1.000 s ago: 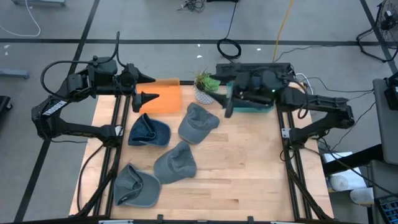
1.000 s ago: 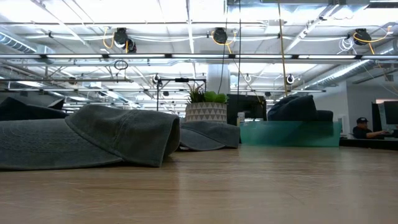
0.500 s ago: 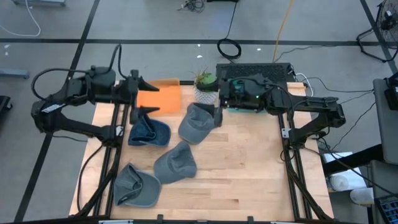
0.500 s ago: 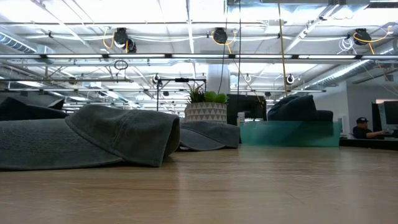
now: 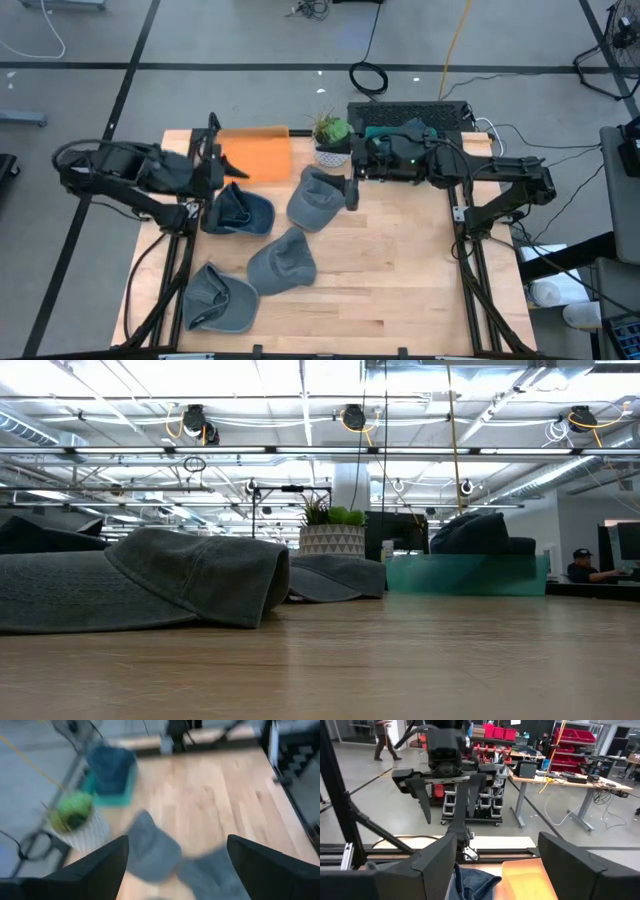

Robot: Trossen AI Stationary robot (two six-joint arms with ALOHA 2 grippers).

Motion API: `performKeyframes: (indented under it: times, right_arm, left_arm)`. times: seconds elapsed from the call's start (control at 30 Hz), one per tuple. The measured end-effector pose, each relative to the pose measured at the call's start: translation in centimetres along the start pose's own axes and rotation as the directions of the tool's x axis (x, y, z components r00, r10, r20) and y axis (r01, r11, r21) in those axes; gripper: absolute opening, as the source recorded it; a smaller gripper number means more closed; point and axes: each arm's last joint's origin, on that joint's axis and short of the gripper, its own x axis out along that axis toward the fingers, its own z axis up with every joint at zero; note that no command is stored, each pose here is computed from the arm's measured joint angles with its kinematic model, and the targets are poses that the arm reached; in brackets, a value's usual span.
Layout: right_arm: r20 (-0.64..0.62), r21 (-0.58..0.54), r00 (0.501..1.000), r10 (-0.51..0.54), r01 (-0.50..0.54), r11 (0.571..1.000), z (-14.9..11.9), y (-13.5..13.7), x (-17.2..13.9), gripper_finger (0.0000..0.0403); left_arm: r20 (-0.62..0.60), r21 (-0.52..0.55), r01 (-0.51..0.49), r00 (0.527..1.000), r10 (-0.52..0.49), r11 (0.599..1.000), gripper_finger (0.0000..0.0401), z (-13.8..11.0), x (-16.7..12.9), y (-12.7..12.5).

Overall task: Pick & Place hat
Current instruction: Put the blue cap into the light blue bin

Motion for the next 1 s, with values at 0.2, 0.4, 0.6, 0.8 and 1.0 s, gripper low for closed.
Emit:
performKeyframes:
  times: [0.2, 0.4, 0.6, 0.8, 1.0]
  right_arm:
    - [-0.022, -0.003, 1.0, 0.008, -0.008, 1.0, -0.2, 0.2, 0.0, 0.0269]
    - [-0.023, -0.01, 1.0, 0.015, -0.016, 1.0, -0.2, 0.5, -0.1, 0.0269]
    - [-0.024, -0.012, 0.999, 0.028, -0.028, 1.0, -0.2, 0.9, -0.1, 0.0269]
    - [-0.022, -0.053, 0.998, 0.051, -0.052, 0.997, -0.2, 1.6, -0.2, 0.0269]
    - [-0.02, -0.133, 0.997, 0.075, -0.077, 0.988, -0.1, 2.5, -0.4, 0.0269]
  left_arm:
    - [-0.286, -0.056, 0.013, 0.958, -0.028, 0.998, 0.0347, 0.1, 0.0, -1.8]
    - [-0.407, -0.083, 0.062, 0.909, -0.091, 0.995, 0.0347, 1.6, 0.1, -3.0]
    - [-0.482, -0.153, 0.09, 0.863, -0.153, 0.984, 0.0347, 1.7, 1.8, -3.6]
    - [-0.584, -0.119, 0.064, 0.802, -0.122, 0.991, 0.0347, 0.0, 4.3, -4.1]
    - [-0.675, -0.031, 0.03, 0.736, -0.043, 0.999, 0.0347, -2.6, 6.2, -4.4]
